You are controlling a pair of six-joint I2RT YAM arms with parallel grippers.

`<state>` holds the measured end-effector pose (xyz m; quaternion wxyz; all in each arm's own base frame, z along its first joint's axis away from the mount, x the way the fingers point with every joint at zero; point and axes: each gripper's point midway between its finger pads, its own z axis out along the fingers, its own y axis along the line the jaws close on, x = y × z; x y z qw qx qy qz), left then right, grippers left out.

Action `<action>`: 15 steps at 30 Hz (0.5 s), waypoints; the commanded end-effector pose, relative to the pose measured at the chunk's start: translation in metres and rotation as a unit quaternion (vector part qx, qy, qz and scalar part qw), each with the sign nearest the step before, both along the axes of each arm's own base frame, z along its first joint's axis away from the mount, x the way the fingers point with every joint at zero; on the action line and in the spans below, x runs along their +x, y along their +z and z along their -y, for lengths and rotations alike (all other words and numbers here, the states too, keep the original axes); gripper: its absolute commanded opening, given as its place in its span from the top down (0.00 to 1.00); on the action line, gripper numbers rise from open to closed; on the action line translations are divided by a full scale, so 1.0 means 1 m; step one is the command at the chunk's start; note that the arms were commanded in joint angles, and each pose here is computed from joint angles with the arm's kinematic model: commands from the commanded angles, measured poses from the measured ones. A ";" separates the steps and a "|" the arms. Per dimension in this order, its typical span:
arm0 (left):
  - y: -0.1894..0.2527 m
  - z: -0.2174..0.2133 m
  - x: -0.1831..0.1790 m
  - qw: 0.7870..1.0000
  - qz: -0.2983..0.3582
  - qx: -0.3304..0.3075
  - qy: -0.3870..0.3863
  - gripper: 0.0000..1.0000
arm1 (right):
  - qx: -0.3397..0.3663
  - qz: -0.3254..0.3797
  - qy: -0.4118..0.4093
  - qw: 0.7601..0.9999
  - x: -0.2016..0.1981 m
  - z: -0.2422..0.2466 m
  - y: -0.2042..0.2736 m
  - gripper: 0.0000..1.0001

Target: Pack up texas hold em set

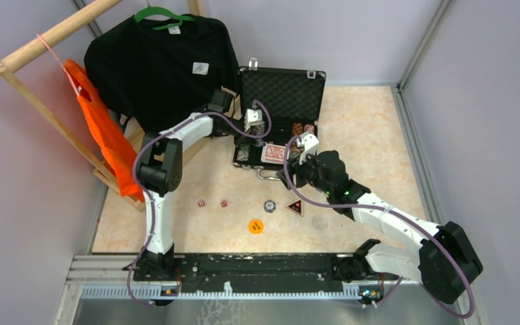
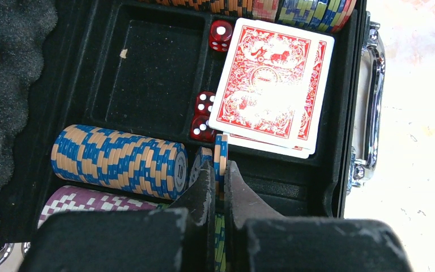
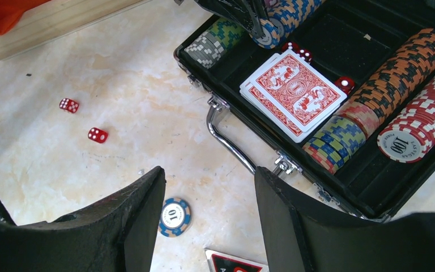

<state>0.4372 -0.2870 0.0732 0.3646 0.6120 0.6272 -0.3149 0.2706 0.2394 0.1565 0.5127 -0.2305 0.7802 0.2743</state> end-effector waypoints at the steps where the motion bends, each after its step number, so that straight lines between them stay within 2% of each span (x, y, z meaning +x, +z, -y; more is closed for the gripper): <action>1: 0.007 -0.005 -0.004 1.000 0.009 0.007 -0.005 1.00 | 0.022 0.021 -0.004 1.000 0.008 -0.002 0.016 0.41; 15: -0.006 -0.010 -0.002 1.000 0.011 0.019 0.004 1.00 | 0.016 0.008 -0.011 1.000 0.008 0.000 0.007 0.41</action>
